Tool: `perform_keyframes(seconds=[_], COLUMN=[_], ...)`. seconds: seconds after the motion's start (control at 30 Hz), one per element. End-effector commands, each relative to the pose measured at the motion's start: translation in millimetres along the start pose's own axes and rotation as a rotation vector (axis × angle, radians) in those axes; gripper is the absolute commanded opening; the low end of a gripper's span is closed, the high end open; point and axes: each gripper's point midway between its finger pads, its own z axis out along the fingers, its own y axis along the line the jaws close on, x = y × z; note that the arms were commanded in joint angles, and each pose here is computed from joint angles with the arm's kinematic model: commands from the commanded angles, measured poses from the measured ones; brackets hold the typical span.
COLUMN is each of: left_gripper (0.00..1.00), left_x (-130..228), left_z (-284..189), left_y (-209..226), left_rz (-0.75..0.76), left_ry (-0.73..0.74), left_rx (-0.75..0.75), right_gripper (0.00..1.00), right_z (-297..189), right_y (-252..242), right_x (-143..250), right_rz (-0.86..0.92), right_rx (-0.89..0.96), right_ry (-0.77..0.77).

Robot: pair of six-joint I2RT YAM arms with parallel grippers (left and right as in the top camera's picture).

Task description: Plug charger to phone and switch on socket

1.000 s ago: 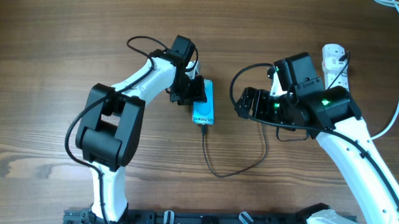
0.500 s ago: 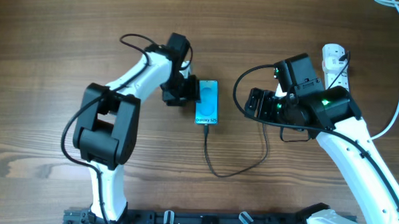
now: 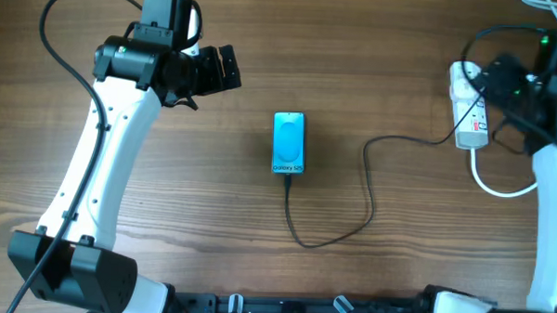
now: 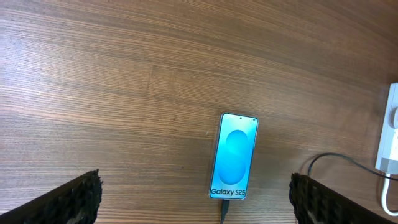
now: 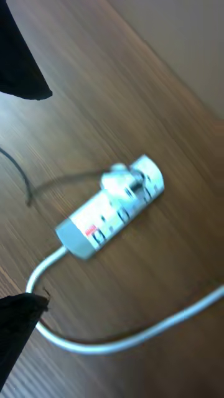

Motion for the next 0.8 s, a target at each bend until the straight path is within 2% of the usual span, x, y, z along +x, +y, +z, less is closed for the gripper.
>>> perform_keyframes(seconds=[0.0, 0.13, 0.23, 0.33, 0.47, 0.57, 0.77], left_gripper=[1.0, 1.0, 1.0, 1.0, 1.0, 1.0, 1.0], left_x=[-3, -3, -3, -3, -3, -3, -3], left_z=[0, 0, 0, 0, 0, 0, 0], left_y=[3, 3, 3, 3, 3, 3, 3], left_rz=[0.003, 0.002, 0.003, 0.002, 0.002, 0.002, 0.002], left_ry=[-0.01, -0.011, -0.01, -0.011, -0.011, -0.011, -0.011], left_rx=[-0.014, -0.014, -0.014, -0.014, -0.014, -0.014, -0.014], right_gripper=[1.0, 1.0, 1.0, 1.0, 1.0, 1.0, 1.0], right_z=[16, 61, 92, 114, 131, 152, 181], right_y=[-28, -53, -69, -76, -64, -55, -82], right_x=[-18, -27, -18, -6, -8, -1, 15], right_rz=[0.024, -0.029, -0.063, -0.084, -0.12, -0.108, -0.01], right_rx=[0.112, 0.299, 0.421, 0.464, 0.355, 0.145, 0.087], right_ry=[-0.037, -0.077, -0.044, 0.0, 0.023, 0.113, 0.219])
